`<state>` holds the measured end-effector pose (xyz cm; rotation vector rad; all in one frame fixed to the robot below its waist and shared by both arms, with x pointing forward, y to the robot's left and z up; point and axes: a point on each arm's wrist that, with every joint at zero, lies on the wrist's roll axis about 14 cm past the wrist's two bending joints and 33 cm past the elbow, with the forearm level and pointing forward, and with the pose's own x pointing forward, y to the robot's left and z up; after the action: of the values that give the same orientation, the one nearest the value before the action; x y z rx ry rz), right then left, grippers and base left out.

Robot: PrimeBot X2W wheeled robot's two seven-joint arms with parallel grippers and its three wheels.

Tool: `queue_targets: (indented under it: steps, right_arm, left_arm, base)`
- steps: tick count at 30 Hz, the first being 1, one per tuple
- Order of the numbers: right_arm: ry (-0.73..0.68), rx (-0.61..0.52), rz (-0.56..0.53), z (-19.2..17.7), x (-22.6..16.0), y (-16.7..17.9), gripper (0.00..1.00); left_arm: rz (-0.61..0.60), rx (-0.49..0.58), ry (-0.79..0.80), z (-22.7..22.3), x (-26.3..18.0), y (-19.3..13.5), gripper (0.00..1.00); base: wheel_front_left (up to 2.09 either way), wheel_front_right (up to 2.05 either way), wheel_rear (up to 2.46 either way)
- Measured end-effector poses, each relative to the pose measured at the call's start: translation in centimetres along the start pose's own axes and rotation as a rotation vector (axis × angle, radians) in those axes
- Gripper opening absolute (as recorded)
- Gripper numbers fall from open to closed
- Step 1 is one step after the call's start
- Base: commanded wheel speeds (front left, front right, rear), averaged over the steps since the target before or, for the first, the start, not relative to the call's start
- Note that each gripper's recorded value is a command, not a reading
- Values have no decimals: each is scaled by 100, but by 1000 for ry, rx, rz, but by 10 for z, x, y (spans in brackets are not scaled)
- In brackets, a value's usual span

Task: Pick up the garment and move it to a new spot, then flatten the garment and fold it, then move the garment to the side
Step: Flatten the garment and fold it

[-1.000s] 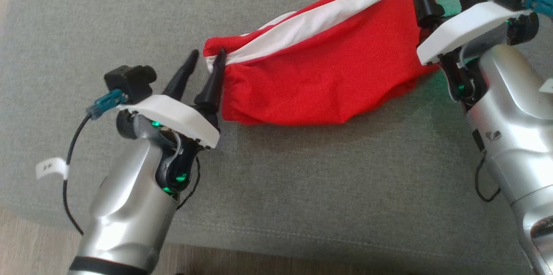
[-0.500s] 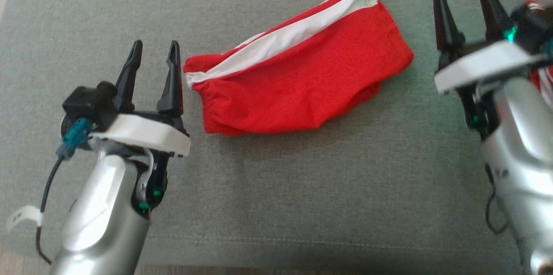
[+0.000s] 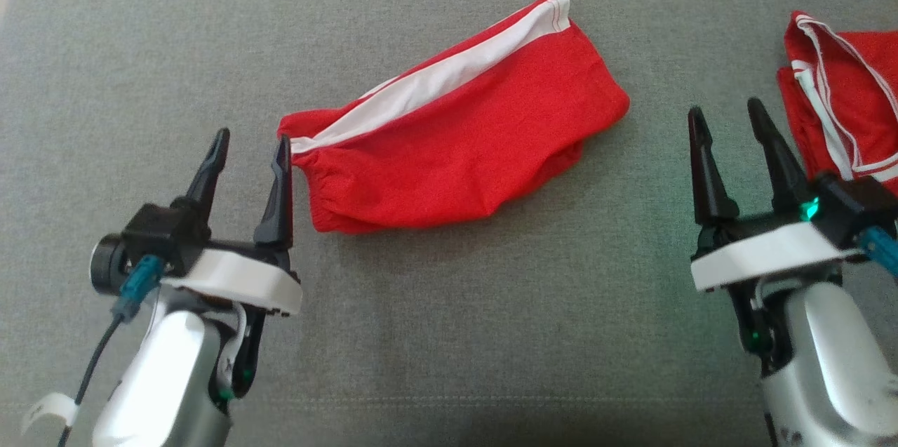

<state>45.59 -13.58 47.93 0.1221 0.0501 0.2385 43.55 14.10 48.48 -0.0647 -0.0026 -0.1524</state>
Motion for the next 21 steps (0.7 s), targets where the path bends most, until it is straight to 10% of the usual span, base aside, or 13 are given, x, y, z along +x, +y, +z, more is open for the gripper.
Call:
queue_targets:
  steps: [21]
  right_arm:
    - [12, 6, -20, 8, -10, 2, 100]
  left_arm:
    - [4, 4, 37, -11, -6, 2, 100]
  base:
    - [0, 0, 0]
